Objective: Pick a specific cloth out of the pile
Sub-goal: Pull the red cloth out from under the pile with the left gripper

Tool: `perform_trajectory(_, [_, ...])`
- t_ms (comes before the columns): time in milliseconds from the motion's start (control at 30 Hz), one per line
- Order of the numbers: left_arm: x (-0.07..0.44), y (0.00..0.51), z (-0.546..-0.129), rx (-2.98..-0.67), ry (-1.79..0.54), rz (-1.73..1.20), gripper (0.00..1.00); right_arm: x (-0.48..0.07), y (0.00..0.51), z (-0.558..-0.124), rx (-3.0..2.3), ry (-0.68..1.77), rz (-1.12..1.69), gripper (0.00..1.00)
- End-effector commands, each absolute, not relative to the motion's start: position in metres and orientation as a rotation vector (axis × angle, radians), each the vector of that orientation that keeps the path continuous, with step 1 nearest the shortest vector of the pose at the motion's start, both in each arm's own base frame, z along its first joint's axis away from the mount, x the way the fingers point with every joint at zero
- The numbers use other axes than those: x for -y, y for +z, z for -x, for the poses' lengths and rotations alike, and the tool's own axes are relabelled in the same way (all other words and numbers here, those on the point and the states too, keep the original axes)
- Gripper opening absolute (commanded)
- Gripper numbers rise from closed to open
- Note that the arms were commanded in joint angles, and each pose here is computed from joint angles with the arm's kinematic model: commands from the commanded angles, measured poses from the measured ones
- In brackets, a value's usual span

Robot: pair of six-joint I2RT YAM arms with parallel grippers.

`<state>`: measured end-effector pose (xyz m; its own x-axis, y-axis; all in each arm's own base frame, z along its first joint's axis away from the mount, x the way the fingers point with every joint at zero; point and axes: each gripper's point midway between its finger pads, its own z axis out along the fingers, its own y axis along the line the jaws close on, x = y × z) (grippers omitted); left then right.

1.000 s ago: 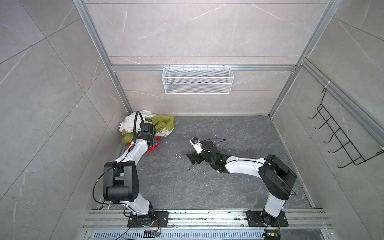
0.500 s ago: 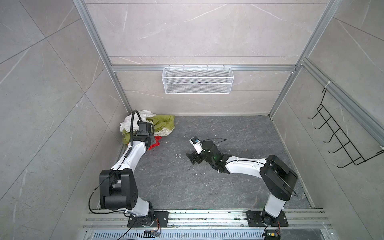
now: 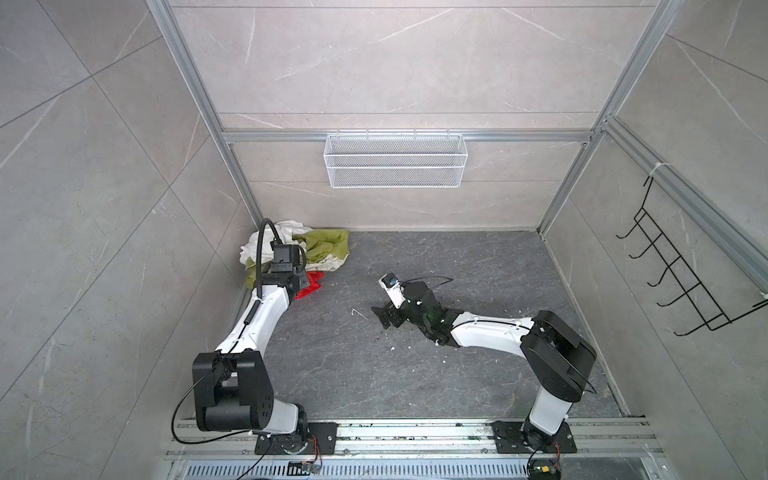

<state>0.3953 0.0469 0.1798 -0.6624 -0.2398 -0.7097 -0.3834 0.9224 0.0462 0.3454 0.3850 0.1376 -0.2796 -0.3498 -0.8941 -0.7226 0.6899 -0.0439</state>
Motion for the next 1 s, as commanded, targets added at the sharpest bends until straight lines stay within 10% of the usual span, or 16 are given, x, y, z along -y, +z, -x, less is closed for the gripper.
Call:
perform_trajectory(0, [-0.048, 0.224, -0.402, -2.211, 0.246, 0.422, 0.0, -0.384, 0.15, -0.342, -1.874, 0.466, 0.811, 0.99])
perform_trajectory(967, [-0.051, 0.285, -0.375, -2.081, 0.24, 0.407, 0.0, -0.387, 0.156, -0.338, -1.846, 0.468, 0.808, 1.0])
